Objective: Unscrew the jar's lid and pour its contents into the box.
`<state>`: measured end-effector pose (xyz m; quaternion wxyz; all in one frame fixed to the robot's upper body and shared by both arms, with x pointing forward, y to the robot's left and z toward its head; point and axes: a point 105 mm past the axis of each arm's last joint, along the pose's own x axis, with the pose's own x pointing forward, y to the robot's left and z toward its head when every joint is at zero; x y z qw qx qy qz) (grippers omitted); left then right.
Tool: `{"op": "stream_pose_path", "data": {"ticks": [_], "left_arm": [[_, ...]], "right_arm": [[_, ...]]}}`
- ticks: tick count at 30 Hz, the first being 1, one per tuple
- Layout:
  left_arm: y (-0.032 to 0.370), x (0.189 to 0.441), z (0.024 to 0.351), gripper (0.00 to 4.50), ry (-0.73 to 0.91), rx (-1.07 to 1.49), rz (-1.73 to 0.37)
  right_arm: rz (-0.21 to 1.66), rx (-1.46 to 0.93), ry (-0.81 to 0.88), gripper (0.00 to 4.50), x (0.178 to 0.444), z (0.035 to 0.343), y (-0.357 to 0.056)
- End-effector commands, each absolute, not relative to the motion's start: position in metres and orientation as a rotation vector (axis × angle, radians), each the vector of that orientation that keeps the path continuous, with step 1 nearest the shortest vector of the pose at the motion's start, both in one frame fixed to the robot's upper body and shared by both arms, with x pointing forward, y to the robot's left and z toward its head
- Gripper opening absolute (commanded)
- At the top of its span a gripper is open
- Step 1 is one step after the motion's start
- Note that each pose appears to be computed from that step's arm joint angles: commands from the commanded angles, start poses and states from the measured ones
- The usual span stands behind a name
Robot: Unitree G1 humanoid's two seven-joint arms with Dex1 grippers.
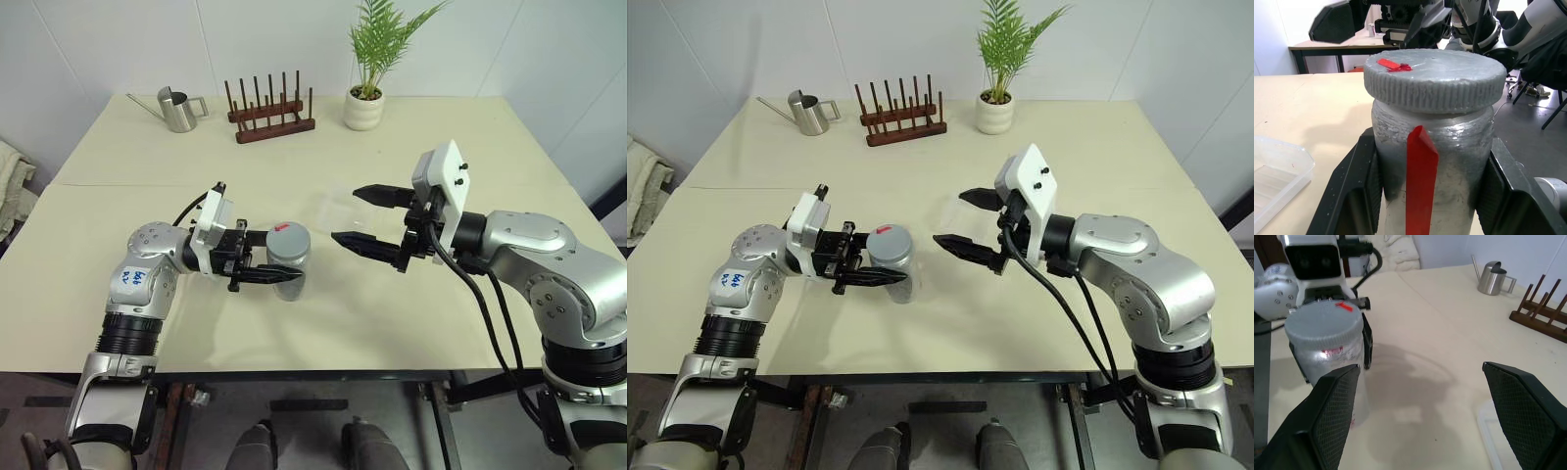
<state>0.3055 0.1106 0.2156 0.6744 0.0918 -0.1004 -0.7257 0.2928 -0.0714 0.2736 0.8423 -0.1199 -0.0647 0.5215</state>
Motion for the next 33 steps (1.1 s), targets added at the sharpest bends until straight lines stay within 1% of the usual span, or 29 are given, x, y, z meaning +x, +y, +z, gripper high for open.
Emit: {"op": "stream_pose_path", "data": {"ticks": [1,4,11,23,33], "left_arm": [[0.106,0.303,0.228,2.00,-0.275,0.248,-1.658],[0.105,0.303,0.228,2.00,-0.276,0.246,-1.663],[0.103,0.300,0.227,2.00,-0.280,0.246,-1.667],[0.104,0.297,0.225,2.00,-0.280,0.249,-1.656],[0.102,0.296,0.225,2.00,-0.283,0.248,-1.658]], "right_arm": [[1.151,-0.182,-0.265,4.22,0.282,0.300,-0.052],[1.226,-0.110,-0.282,4.22,0.276,0.301,-0.030],[1.328,-0.082,-0.248,4.22,0.268,0.286,-0.006],[1.389,-0.143,-0.212,4.22,0.272,0.267,0.004],[1.374,-0.174,-0.231,4.22,0.281,0.268,0.006]]}}
